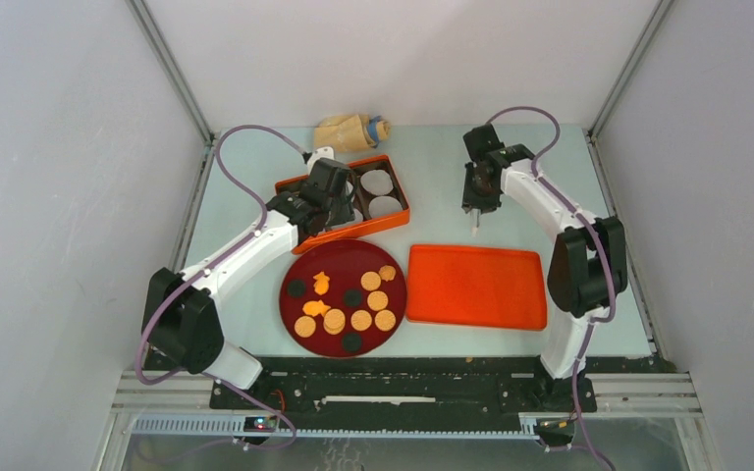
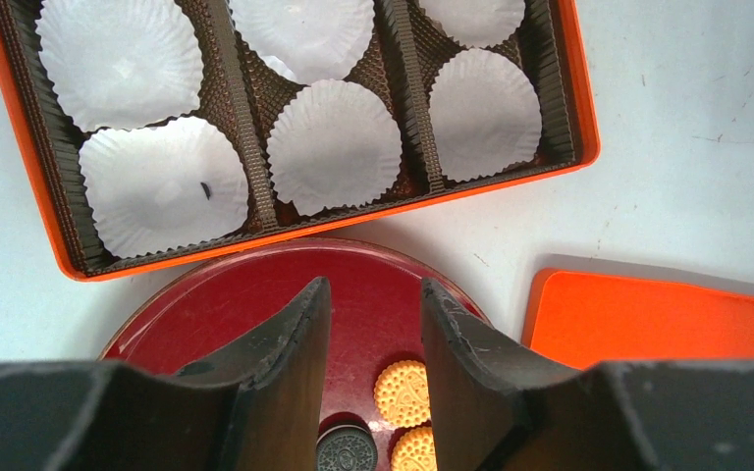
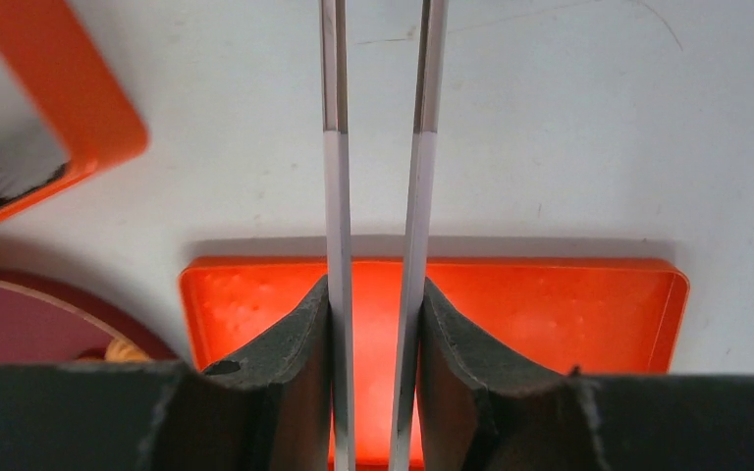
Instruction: Pack the cookies
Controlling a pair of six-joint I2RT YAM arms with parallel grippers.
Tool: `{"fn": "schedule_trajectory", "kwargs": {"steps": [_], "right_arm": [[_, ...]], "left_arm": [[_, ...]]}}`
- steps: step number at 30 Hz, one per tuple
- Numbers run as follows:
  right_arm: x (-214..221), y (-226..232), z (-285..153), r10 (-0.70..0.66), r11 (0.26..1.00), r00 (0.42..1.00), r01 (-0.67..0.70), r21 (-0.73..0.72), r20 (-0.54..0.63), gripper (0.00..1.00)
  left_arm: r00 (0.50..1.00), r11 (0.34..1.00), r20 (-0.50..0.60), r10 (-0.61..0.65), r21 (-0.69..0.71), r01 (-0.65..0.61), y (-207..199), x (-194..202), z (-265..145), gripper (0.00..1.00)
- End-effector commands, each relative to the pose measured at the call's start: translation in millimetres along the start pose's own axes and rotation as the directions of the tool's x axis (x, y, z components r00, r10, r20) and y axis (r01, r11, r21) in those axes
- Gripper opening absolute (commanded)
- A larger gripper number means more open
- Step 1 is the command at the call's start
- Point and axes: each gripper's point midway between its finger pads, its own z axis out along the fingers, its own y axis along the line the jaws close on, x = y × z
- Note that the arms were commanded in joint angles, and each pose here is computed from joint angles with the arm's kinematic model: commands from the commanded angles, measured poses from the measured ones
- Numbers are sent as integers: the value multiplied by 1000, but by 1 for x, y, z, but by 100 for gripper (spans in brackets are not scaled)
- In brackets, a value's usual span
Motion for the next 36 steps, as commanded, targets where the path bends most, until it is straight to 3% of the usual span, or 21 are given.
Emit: {"fn": "schedule_trajectory", "kwargs": {"steps": [1, 11, 15, 18, 25, 31, 36], "right_arm": [[-14, 8, -54, -77, 997, 994, 77, -6, 80, 36], [-7, 26, -114, -164, 985, 975, 171, -34, 149, 39], [-9, 30, -128, -194, 978, 965, 203, -37, 174, 40], [-10, 45, -137, -215, 964, 961, 237, -120, 171, 43], [8, 63, -136, -250, 944, 956, 277, -179, 155, 35], [49, 84, -153, -347, 896, 914, 389, -215, 209, 35], [96, 102, -168, -408, 842, 886, 459, -284, 222, 35]], "left_arm": [[998, 1000, 70, 4, 18, -5, -9, -29, -14, 44], [997, 1000, 79, 4, -11, -4, 8, -21, -28, 44], [997, 1000, 74, -8, -7, 9, 8, -24, -27, 49], [999, 1000, 51, -19, 1, 19, -1, -31, -15, 49], [1000, 999, 8, -23, 23, 23, -16, -33, 0, 47], [991, 989, 116, -63, -129, 78, 40, -25, -29, 47], [972, 980, 213, -97, -149, 131, 67, -27, -63, 49]]}}
